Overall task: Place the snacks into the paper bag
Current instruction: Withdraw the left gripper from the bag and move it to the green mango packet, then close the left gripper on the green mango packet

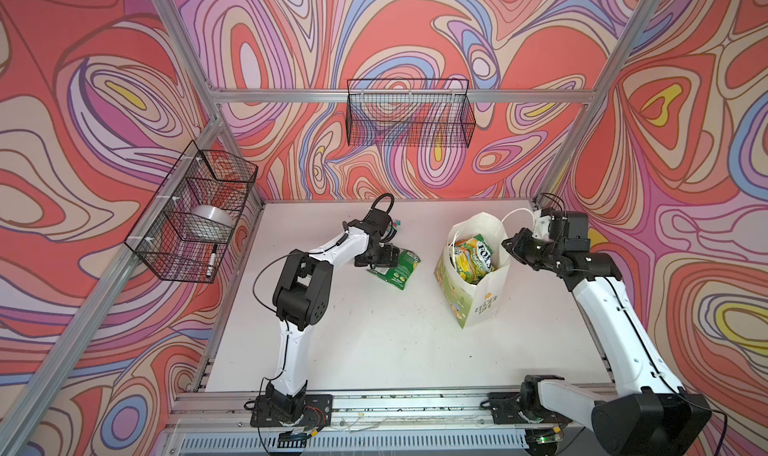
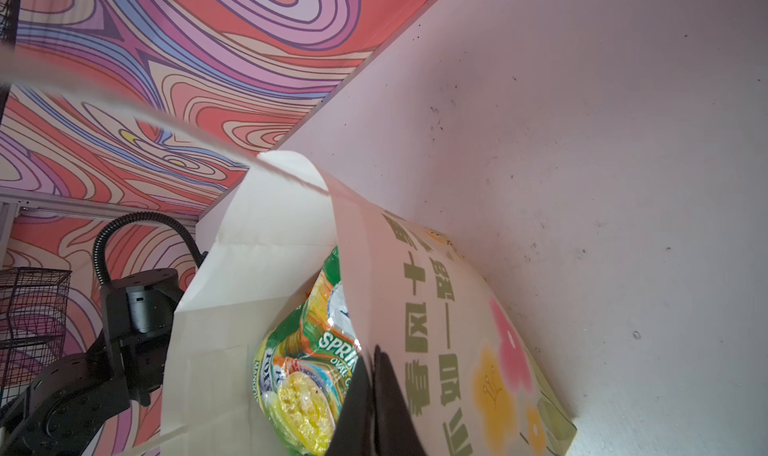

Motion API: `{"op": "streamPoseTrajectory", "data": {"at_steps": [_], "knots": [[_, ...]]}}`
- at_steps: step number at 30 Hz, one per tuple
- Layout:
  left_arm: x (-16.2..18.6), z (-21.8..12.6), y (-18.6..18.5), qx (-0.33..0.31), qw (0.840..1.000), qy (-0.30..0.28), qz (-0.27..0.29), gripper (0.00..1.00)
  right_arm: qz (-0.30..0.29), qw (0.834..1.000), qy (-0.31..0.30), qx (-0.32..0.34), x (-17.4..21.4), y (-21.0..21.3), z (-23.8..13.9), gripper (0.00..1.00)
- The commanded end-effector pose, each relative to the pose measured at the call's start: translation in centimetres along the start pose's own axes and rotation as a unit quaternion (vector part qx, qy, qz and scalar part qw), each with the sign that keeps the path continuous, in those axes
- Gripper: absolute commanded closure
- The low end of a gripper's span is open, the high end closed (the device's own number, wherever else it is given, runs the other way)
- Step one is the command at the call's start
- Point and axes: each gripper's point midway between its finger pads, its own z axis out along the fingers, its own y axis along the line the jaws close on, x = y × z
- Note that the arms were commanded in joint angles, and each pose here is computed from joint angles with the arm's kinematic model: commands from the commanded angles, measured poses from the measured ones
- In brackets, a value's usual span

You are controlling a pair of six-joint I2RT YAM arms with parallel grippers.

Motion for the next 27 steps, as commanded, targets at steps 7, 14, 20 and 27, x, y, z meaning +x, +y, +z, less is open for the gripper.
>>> {"op": "streamPoseTrajectory", "data": {"at_steps": [7, 14, 20, 27], "knots": [[-0.1, 2.9, -1.2, 0.029, 0.997, 0.039, 0.057, 0.00, 0.001, 1.000, 0.008, -0.016, 0.5, 0.3, 0.0, 1.00], [1.5, 4.0, 0.8, -0.018, 0.998, 0.062, 0.028, 0.10, 0.001, 1.000, 0.006, -0.020, 0.4, 0.6, -0.1, 1.00], [2.1, 3.6, 0.5, -0.004, 0.999, 0.053, 0.007, 0.33, 0.001, 1.000, 0.007, -0.026, 0.4, 0.8, -0.2, 1.00], [1.7, 1.9, -2.7, 0.087, 0.995, 0.037, -0.011, 0.68, 0.002, 0.999, 0.007, -0.034, 0.5, 1.1, -0.3, 1.00]]}}
